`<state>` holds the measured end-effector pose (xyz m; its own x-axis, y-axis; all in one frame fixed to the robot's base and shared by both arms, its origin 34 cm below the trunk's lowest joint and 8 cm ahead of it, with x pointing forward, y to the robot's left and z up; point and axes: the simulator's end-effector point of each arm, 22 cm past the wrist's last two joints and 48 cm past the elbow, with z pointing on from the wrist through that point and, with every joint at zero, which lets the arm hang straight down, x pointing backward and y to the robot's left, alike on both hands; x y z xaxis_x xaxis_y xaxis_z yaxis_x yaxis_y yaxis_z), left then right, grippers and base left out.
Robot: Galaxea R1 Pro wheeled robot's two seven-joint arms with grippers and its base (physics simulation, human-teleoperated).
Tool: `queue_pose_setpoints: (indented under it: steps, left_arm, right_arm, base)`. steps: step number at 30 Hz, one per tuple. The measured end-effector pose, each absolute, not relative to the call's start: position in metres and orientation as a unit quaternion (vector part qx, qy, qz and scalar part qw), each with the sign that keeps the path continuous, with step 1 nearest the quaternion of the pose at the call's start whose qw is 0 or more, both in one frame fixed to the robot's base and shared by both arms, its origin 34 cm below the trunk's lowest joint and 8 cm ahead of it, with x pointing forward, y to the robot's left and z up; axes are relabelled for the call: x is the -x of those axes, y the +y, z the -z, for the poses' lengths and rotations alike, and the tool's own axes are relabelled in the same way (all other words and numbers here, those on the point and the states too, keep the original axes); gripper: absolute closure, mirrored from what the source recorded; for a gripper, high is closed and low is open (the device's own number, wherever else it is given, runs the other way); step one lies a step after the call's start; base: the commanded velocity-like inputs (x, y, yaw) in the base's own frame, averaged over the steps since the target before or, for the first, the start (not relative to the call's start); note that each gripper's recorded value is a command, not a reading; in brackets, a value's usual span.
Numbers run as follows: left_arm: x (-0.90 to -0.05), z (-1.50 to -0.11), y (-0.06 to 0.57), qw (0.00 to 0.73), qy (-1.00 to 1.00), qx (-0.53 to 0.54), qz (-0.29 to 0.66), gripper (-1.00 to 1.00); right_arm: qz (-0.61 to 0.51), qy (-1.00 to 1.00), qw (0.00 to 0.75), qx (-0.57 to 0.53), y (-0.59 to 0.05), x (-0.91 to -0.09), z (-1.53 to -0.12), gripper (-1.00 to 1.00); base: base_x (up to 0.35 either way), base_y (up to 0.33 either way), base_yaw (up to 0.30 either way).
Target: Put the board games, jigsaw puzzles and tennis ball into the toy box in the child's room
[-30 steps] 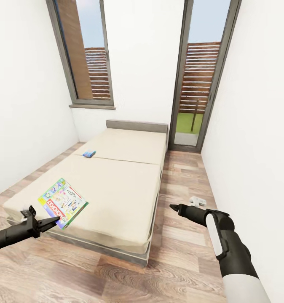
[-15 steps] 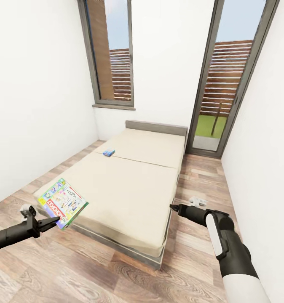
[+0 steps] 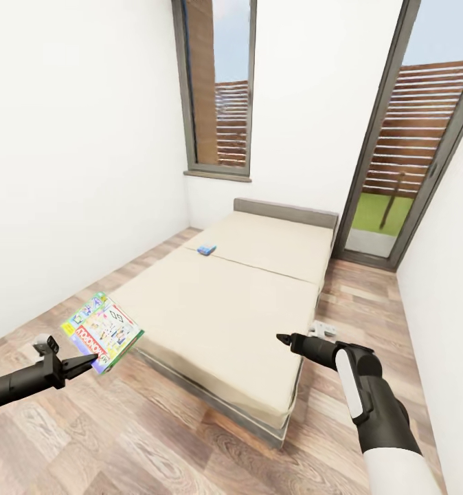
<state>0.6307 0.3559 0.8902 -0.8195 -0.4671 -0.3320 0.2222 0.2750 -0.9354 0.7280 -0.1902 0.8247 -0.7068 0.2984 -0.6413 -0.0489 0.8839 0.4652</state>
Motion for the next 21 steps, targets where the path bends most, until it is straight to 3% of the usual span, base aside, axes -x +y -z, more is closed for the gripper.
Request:
queue_pose_setpoints:
  steps: [13, 21]
  left_arm:
    - [-0.631, -0.909, 0.356, 0.289, 0.744, 0.082, 0.596, 1.0]
    - [-0.63, -0.91, 0.356, 0.291, 0.744, 0.081, 0.597, 1.0]
  right_arm:
    - [-0.23, 0.895, 0.378, -0.059, -0.183, -0.728, -0.845, -1.0]
    - [-0.231, 0.894, 0.379, -0.059, -0.18, -0.728, -0.847, -1.0]
  base:
    - [0.0, 0.0, 0.018]
    - [0.0, 0.0, 0.235]
